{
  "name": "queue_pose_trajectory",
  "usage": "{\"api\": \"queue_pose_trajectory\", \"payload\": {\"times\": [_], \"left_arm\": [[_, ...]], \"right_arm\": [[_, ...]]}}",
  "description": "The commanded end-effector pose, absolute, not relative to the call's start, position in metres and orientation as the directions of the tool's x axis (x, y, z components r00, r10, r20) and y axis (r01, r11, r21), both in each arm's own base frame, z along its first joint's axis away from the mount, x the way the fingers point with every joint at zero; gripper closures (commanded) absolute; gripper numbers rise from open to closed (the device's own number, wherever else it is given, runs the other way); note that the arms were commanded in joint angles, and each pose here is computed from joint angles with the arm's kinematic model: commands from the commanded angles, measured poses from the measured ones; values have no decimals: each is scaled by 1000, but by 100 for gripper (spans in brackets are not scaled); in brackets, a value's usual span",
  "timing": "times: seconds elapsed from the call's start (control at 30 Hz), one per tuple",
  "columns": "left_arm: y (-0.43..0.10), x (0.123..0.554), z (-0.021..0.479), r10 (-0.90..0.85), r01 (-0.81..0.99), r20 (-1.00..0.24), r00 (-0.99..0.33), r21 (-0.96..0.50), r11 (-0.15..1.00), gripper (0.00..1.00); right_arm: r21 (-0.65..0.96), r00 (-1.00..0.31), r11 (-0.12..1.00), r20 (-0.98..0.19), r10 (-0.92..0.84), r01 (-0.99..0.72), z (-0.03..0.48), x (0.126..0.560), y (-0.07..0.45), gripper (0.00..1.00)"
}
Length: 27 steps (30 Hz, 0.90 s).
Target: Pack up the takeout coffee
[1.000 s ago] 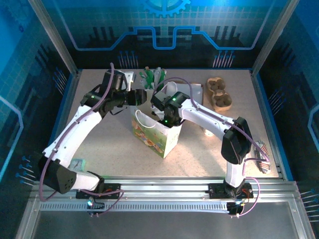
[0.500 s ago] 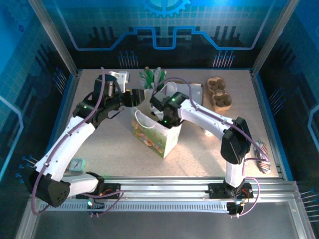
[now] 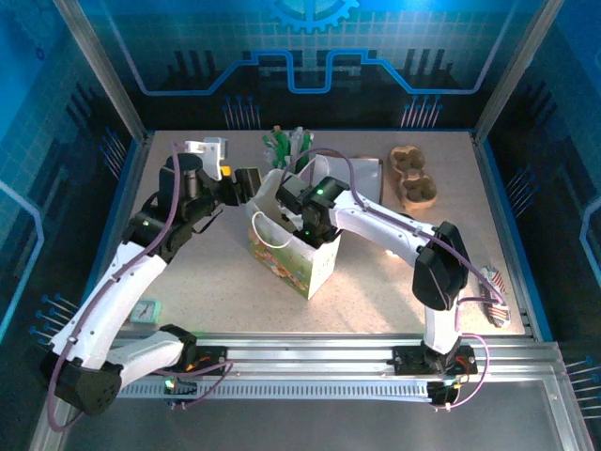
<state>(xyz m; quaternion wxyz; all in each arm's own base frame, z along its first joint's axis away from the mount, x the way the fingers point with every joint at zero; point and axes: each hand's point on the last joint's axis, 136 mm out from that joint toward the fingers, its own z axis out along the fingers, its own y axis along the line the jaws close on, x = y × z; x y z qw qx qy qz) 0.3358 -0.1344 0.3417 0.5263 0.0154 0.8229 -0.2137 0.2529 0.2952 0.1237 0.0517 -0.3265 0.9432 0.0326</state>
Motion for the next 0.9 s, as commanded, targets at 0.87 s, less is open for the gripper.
{"api": "queue_pose_trajectory", "payload": {"times": [0.87], "left_arm": [[-123,335,353,-225,229,-896,-383,-328,916,24]], "right_arm": [[-5,-754,761,142,-642,-649,49,213,285,30]]}}
